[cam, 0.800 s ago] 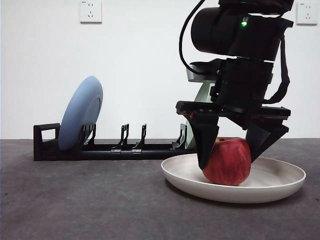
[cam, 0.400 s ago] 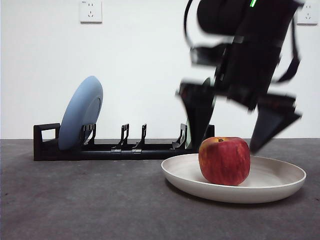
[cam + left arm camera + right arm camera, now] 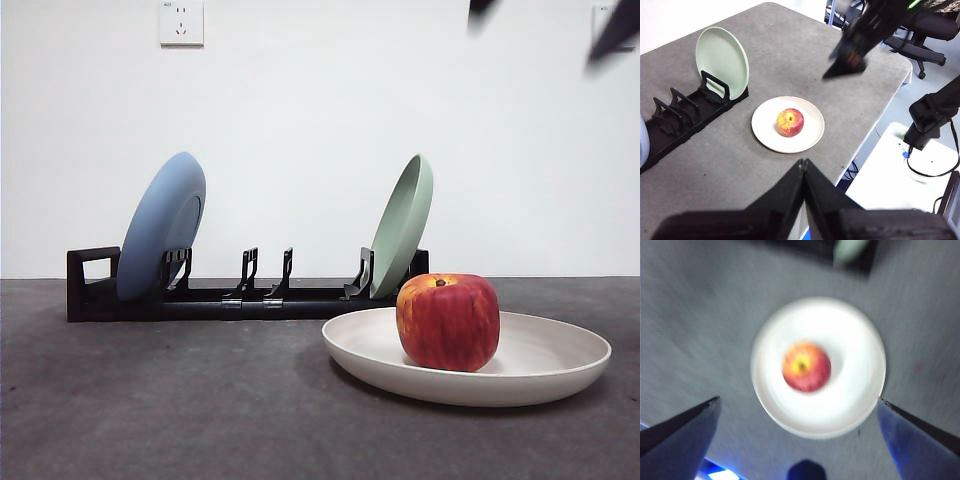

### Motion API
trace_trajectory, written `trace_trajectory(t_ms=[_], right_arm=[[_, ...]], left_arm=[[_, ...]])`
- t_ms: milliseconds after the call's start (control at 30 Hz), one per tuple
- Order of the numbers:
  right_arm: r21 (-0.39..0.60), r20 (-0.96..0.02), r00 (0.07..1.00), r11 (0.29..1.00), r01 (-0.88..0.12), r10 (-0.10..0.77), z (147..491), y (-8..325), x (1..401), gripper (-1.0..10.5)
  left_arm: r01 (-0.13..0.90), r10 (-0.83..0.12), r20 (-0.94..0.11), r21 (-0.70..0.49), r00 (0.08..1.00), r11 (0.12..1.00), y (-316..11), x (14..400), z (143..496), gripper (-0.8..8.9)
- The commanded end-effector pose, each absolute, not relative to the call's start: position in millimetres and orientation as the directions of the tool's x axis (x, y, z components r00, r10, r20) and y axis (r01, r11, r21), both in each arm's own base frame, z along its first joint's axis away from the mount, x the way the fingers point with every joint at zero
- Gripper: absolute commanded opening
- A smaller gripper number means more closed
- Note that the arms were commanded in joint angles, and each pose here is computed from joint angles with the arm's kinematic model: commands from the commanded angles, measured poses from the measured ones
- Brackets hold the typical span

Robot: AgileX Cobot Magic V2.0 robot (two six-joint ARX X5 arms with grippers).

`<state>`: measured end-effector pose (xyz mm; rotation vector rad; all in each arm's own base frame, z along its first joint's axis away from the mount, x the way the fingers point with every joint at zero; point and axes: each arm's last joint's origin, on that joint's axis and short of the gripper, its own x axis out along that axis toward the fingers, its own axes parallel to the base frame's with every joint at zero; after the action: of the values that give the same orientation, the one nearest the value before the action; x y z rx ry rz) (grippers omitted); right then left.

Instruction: Take the yellow plate from the plate rack,put the plate on the table,take the apple from the table,put the apple in the plate

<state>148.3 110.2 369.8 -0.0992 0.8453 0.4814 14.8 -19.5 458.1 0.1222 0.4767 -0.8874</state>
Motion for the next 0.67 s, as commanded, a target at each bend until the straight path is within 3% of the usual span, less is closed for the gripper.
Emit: trace_trajectory(t_ms=[33, 100, 400, 567, 667], right_arm=[[0.086, -0.649, 0.633, 0.867, -0.491, 0.423, 405, 98, 132, -0.4], [0.095, -0.589, 0.671, 0.863, -0.496, 0.45, 425, 90, 122, 0.2], [0.125, -0.389, 0.761, 0.849, -0.514, 0.518, 492, 66, 90, 0.2], [0.128, -0.355, 0.772, 0.846, -0.518, 0.527, 500, 62, 85, 0.2], [0.128, -0.356, 0.772, 0.846, -0.518, 0.526, 501, 62, 84, 0.2]], left_arm=[[0.772, -0.714, -0.449, -0.08, 0.537, 0.631, -20, 15, 458, -0.04], [0.771, -0.713, -0.452, -0.08, 0.537, 0.631, -22, 16, 458, -0.04], [0.77, -0.695, -0.488, -0.071, 0.528, 0.634, -35, 23, 457, -0.04], [0.77, -0.684, -0.512, -0.066, 0.521, 0.635, -43, 27, 456, -0.04], [0.73, -0.649, -0.52, -0.069, 0.555, 0.68, -44, 31, 456, -0.04]])
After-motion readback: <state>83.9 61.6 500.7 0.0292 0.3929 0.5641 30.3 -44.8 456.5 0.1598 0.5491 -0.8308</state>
